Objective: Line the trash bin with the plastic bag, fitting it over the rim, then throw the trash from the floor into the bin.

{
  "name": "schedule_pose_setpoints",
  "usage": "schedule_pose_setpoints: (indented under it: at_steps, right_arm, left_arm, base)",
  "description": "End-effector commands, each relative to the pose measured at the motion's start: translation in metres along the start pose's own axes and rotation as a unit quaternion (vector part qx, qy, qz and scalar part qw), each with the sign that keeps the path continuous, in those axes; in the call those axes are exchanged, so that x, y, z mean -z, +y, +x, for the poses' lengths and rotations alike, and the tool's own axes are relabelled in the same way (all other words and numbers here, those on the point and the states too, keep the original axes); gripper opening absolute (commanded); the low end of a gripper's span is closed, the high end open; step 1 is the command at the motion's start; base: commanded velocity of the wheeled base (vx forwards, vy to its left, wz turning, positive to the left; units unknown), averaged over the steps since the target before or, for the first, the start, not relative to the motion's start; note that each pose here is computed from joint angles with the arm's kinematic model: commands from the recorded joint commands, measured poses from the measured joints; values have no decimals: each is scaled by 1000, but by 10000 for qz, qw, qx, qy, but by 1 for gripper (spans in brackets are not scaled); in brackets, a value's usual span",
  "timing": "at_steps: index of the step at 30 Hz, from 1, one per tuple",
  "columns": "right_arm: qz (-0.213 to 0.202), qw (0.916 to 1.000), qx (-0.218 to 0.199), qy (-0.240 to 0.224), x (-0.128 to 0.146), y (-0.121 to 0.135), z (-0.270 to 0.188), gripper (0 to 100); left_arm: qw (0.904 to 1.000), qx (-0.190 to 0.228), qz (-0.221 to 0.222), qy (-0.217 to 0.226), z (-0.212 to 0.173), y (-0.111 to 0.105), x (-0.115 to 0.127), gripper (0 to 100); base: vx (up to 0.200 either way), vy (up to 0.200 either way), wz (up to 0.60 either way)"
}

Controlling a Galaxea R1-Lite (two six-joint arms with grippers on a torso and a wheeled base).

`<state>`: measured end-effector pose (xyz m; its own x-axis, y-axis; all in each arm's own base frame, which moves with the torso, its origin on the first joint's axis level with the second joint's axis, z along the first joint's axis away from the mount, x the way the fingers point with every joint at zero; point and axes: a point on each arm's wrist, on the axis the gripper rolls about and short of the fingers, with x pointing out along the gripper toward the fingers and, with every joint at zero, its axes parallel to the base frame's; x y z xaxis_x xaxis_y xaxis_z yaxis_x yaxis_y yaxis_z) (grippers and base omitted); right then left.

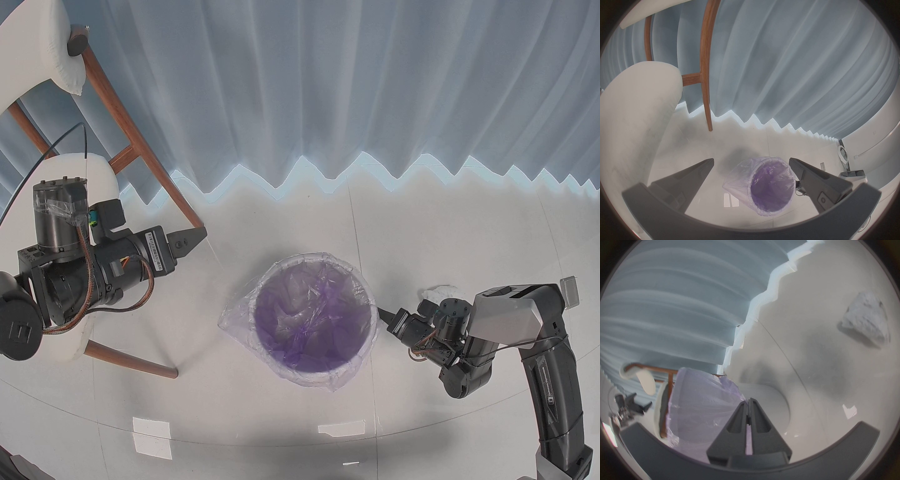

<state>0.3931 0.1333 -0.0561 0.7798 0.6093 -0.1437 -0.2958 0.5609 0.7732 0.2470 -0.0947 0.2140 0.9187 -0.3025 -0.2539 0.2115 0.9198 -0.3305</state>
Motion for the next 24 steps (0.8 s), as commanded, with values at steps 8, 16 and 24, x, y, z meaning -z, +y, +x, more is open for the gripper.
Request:
schedule_pose_setpoints:
  at_steps: [8,16,24]
  right_arm:
    - [-1172,9929,214,-18,5,-28,2,0]
    - [-1316,9895,602,35,4,-27,3,0]
    - [-1227,9886,877,64,1,-26,4,0]
  left_arm:
    - [10000,-29,5,-80,-4,2,-3,100]
    - [9996,-133,192,-170,-7,8,-8,100]
    - [9995,-112,173,-228,-13,8,-9,100]
  base:
    - [0,0,0]
    - [0,0,0]
    - [0,0,0]
